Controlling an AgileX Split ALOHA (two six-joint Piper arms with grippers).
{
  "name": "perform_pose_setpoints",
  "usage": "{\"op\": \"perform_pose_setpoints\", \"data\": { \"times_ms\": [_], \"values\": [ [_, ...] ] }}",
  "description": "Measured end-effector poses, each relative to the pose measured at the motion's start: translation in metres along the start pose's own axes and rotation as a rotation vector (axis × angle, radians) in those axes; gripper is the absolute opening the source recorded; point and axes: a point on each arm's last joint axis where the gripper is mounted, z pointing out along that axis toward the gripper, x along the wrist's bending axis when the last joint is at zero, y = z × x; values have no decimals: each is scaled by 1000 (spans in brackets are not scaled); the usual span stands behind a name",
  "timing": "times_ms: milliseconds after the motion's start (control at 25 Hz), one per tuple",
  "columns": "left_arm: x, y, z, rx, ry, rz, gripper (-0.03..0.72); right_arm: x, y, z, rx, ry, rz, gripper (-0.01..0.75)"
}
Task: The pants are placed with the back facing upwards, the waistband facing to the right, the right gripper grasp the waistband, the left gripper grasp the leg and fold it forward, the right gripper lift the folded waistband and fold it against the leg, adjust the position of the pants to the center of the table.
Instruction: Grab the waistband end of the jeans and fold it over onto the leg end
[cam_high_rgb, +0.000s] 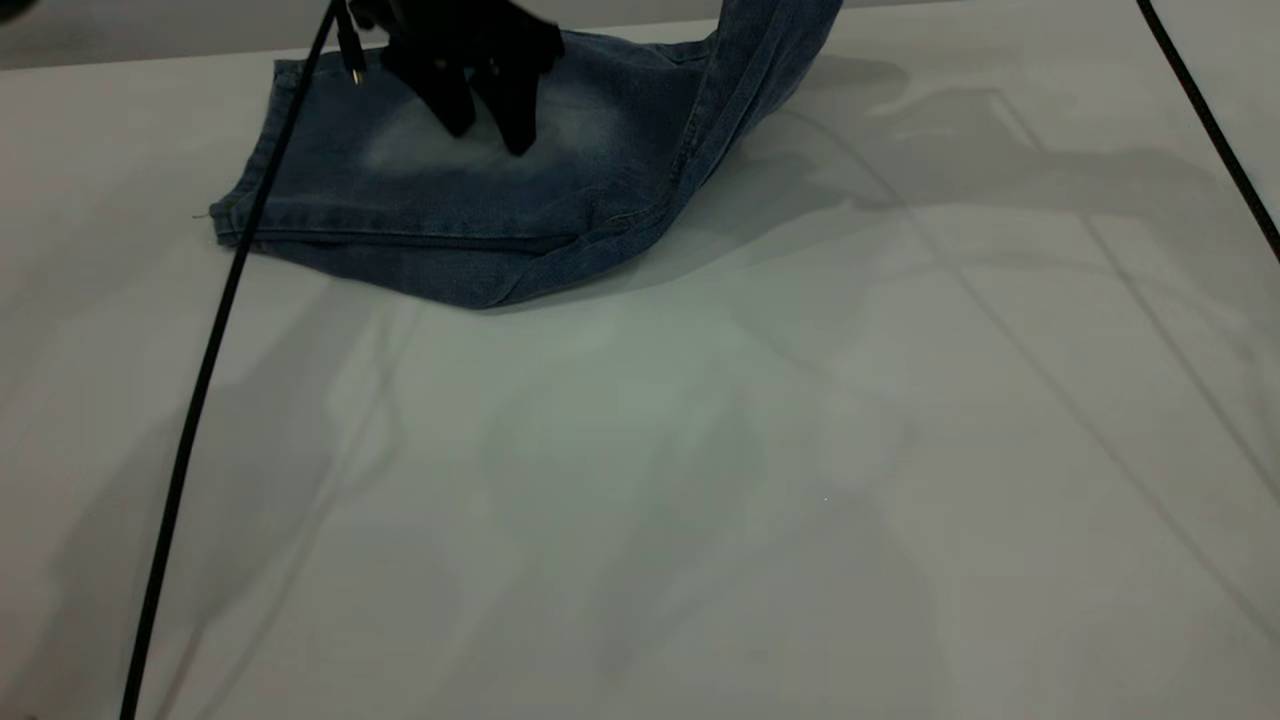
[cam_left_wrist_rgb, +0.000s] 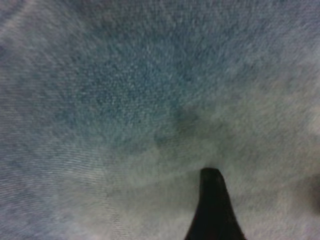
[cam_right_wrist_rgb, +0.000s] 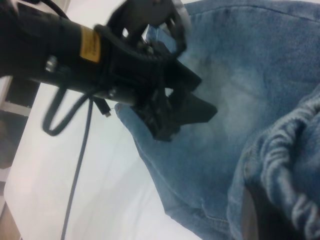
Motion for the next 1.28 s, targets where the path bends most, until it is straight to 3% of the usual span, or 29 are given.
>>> {"op": "perform_pose_setpoints", "data": {
  "times_ms": [360, 840, 1280],
  "values": [
    [0, -3, 10, 18, -4, -1, 464, 11, 1, 3, -12, 91, 16, 60],
    [0, -3, 10, 19, -5, -1, 464, 62, -14, 49, 65, 207, -61, 60],
    [1, 2, 0, -9, 4, 3, 464, 95, -3, 59, 58, 281, -110, 60]
  ]
}}
